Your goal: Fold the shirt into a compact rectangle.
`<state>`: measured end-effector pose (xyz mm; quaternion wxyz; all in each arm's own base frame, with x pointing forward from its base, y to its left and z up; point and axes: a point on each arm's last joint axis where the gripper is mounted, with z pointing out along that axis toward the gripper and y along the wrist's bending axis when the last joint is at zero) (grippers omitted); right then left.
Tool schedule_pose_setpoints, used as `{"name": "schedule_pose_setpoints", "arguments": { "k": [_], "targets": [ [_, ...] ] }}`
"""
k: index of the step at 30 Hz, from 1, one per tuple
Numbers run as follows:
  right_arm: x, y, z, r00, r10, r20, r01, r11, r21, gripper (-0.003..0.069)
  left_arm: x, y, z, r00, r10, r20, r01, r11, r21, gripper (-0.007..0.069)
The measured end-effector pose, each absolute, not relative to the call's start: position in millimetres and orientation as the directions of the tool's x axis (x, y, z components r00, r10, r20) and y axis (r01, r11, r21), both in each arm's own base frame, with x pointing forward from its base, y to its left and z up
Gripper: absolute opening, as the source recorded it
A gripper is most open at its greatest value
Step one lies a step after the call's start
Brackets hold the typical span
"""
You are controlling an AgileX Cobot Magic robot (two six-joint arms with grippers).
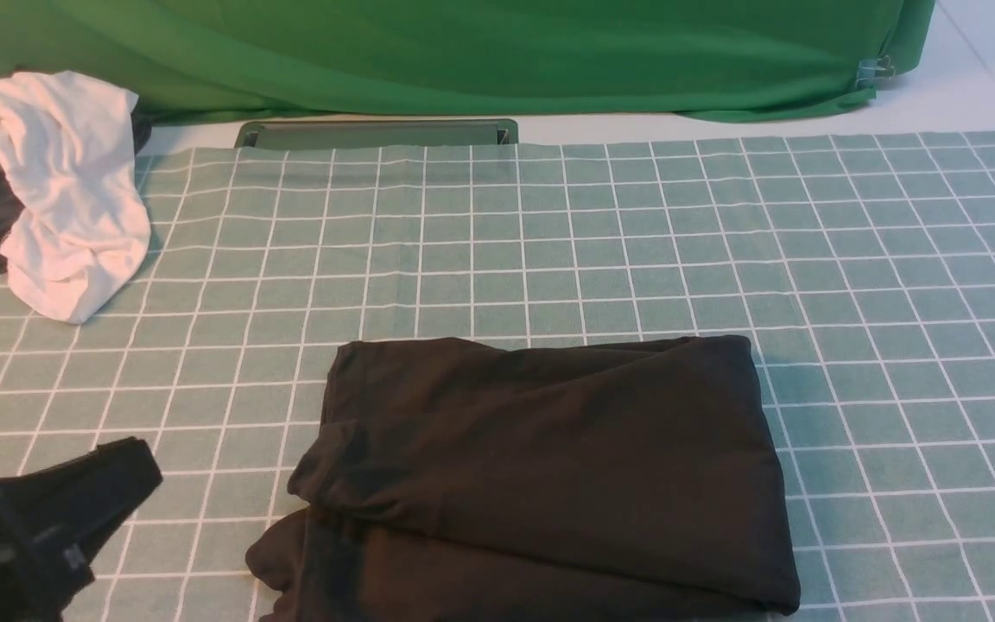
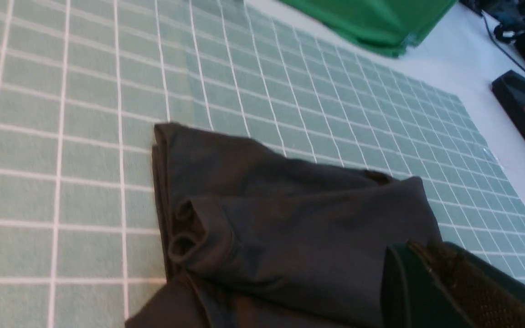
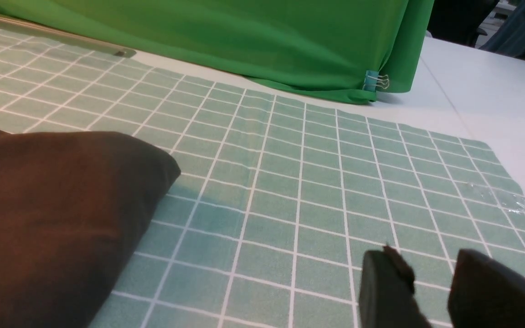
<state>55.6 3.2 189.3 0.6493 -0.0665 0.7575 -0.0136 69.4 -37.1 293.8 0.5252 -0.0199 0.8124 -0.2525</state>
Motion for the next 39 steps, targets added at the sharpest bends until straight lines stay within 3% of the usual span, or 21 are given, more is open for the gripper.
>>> {"name": "schedule_pose_setpoints", "arguments": {
  "k": [9, 14, 21, 29, 34, 39],
  "targets": [
    [55.6, 3.2, 189.3, -0.148, -0.117, -0.982, -0.083, 0.991, -0.106, 0.0237, 66.0, -34.4, 295.0, -0.392, -0.222, -0.892, 0.244, 0.91, -0.334, 0.0016],
    [55.6, 3.2, 189.3, -0.148, -0.117, -0.982, -0.083, 0.991, -0.106, 0.0237, 72.0, -24.0, 300.9, -0.252, -0.123, -0.96, 0.199, 0.964, -0.176, 0.0016],
    [55.6, 3.2, 189.3, -0.148, -0.117, -0.982, -0.083, 0.991, -0.106, 0.0238, 74.9, -15.9, 308.1, -0.157, -0.105, -0.982, 0.129, 0.984, -0.126, 0.0016],
    [55.6, 3.2, 189.3, -0.148, -0.117, -0.982, -0.083, 0.991, -0.106, 0.0238, 69.7, -9.9, 295.0, -0.139, -0.23, -0.963, 0.037, 0.971, -0.237, 0.0016],
    [55.6, 3.2, 189.3, -0.148, -0.117, -0.982, -0.083, 0.991, -0.106, 0.0238, 64.2, 1.8, 255.1, -0.11, -0.343, -0.933, -0.111, 0.937, -0.331, 0.0017],
    [55.6, 3.2, 189.3, -0.148, -0.117, -0.982, -0.083, 0.991, -0.106, 0.0239, 60.0, 3.3, 217.2, -0.086, -0.373, -0.924, -0.104, 0.926, -0.364, 0.0018]
  ]
}}
